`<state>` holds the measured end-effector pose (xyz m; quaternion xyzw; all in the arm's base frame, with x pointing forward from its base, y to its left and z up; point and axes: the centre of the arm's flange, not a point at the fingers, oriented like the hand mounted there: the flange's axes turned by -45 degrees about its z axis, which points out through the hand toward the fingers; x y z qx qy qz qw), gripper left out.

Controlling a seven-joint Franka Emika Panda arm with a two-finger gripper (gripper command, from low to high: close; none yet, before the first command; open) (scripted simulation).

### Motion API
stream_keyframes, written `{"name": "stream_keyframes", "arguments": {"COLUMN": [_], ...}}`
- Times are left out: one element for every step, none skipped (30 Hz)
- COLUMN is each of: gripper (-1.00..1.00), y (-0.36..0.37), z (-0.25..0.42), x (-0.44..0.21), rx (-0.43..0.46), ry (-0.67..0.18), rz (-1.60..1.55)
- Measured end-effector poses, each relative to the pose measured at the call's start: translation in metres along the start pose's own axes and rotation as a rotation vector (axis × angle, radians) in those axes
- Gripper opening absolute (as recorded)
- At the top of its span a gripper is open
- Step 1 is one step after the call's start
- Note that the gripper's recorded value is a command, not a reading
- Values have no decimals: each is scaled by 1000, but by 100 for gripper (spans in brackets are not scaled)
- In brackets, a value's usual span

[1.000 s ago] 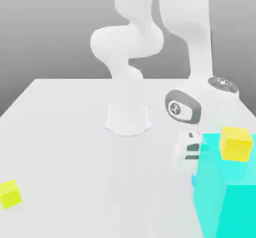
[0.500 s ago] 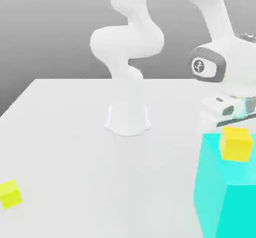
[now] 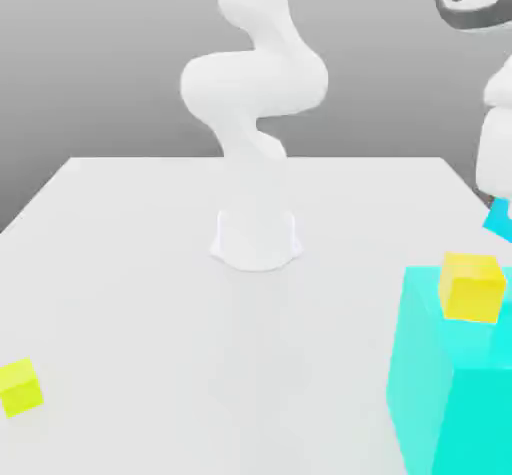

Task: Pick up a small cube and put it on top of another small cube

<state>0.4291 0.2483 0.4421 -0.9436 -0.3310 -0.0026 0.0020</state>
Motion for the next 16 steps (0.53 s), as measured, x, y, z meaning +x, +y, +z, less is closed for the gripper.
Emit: {"name": "stream_keyframes", "arguments": {"gripper": [-100, -100, -100, -100, -100, 100, 100, 100, 100, 100, 100, 100, 100, 100, 100, 100], "y": [18, 29, 35, 38, 40, 40, 40, 40, 40, 40, 40, 41, 41, 41, 41, 41], "z": [-9, -9, 0, 12, 27, 40, 40, 40, 40, 40, 40, 46, 41, 30, 17, 1], "x": [0, 0, 1, 1, 1, 0, 0, 0, 0, 0, 0, 0, 0, 1, 1, 1], "rx": [-2, 1, 2, 3, 3, 3, 3, 3, 3, 3, 3, 0, -1, -2, -3, -3], "ry": [-5, -5, -5, -5, -5, -5, -5, -5, -5, -5, -5, -6, -6, -6, -6, -6], "rz": [42, 80, 100, 111, 116, 119, 119, 119, 119, 119, 119, 120, 120, 120, 121, 121]}}
